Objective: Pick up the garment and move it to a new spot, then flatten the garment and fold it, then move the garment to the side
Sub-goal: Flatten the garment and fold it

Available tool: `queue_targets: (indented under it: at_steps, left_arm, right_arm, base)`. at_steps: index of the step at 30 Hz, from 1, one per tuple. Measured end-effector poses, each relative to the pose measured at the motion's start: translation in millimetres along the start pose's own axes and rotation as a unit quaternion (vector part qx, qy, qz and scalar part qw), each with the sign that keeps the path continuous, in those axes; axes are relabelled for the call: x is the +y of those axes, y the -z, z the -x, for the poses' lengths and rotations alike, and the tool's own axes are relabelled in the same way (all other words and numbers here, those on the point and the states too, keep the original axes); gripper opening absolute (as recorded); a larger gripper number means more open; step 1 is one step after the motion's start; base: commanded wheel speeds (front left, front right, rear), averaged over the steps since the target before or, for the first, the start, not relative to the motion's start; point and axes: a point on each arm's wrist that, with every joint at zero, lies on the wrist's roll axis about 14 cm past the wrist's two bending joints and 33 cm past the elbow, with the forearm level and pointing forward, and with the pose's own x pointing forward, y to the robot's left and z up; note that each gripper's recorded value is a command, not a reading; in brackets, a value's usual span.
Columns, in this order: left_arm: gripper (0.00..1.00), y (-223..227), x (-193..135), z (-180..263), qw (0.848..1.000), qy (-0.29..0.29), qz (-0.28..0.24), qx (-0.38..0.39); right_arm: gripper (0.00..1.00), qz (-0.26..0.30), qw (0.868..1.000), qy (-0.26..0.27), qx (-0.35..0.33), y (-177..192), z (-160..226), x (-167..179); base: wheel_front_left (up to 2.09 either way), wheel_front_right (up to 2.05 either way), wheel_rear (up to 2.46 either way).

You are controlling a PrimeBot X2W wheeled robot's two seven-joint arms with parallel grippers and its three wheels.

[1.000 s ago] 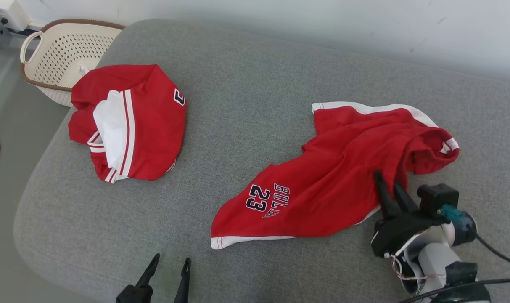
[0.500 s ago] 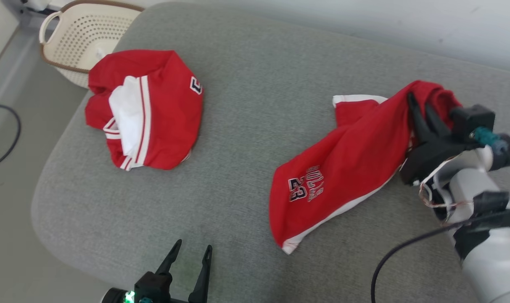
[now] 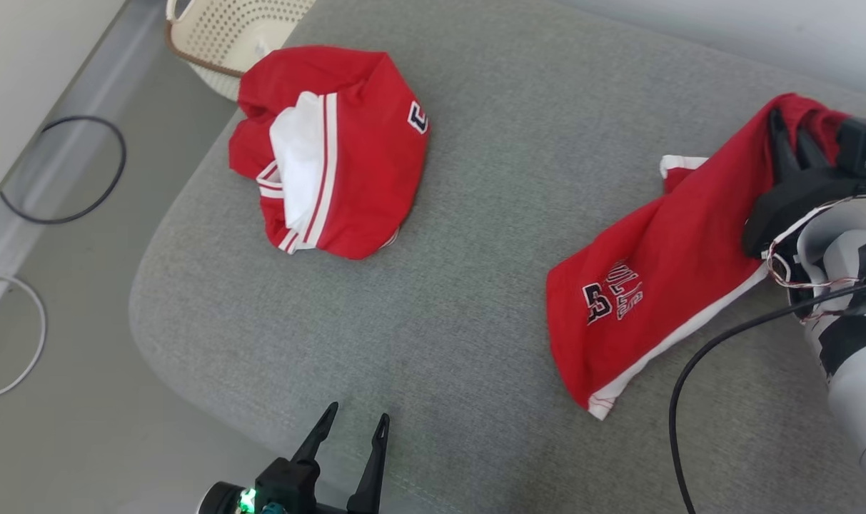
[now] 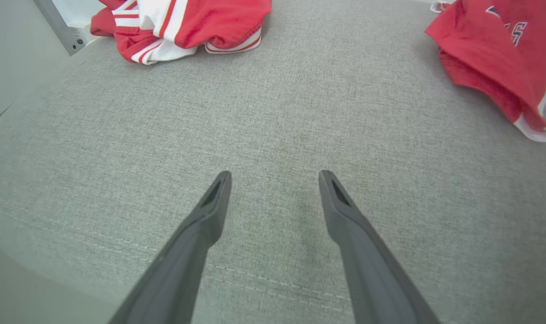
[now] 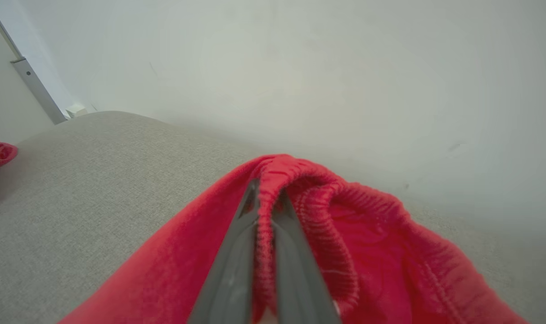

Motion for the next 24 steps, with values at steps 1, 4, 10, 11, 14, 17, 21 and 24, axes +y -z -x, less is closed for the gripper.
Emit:
queue_targets:
  at_steps: [1,4,10,11,14,17,21,24]
  left_arm:
    - [1.0,0,2,0,1.0,-0.004,-0.001,0.001]
    - [1.0,4,4,2,1.0,-0.008,-0.003,0.007]
    - [1.0,0,3,0,1.0,-0.008,-0.002,0.0]
    - [1.0,-2,3,0,1.0,-0.009,-0.002,-0.003]
    - [1.0,-5,1,0,1.0,-0.002,0.001,-0.008]
    - [1.0,-8,-6,-1,1.0,0.012,0.001,-0.016]
    - [1.0,-12,-20,-2,0.999,0.035,0.006,-0.025]
    - [1.0,-18,-33,-5,0.998,0.058,0.008,-0.035]
  right_arm:
    - [0.1,0.0,1.0,0.0,0.001,1,-3,1]
    - [1.0,0.002,1.0,-0.003,0.017,11,-10,4]
    - [1.0,-0.008,1.0,0.0,-0.028,-19,-12,7]
    - [1.0,-0.011,0.999,0.002,-0.033,-21,-8,8]
    - [1.0,-0.015,0.999,0.009,-0.04,-21,8,4]
    - [1.0,-0.016,0.999,0.023,-0.039,-17,30,-5]
    - [1.0,-0.03,0.997,0.058,-0.038,-13,64,-26]
    - [1.0,-0.033,0.995,0.086,-0.032,-8,86,-44]
  base:
    - [0.0,0.0,0.0]
    - [0.0,0.0,0.0]
    - [0.0,0.0,0.0]
    - [0.0,0.0,0.0]
    - [0.0,0.0,0.0]
    - [0.0,0.0,0.0]
    - [0.0,0.0,0.0]
    - [0.0,0.0,0.0]
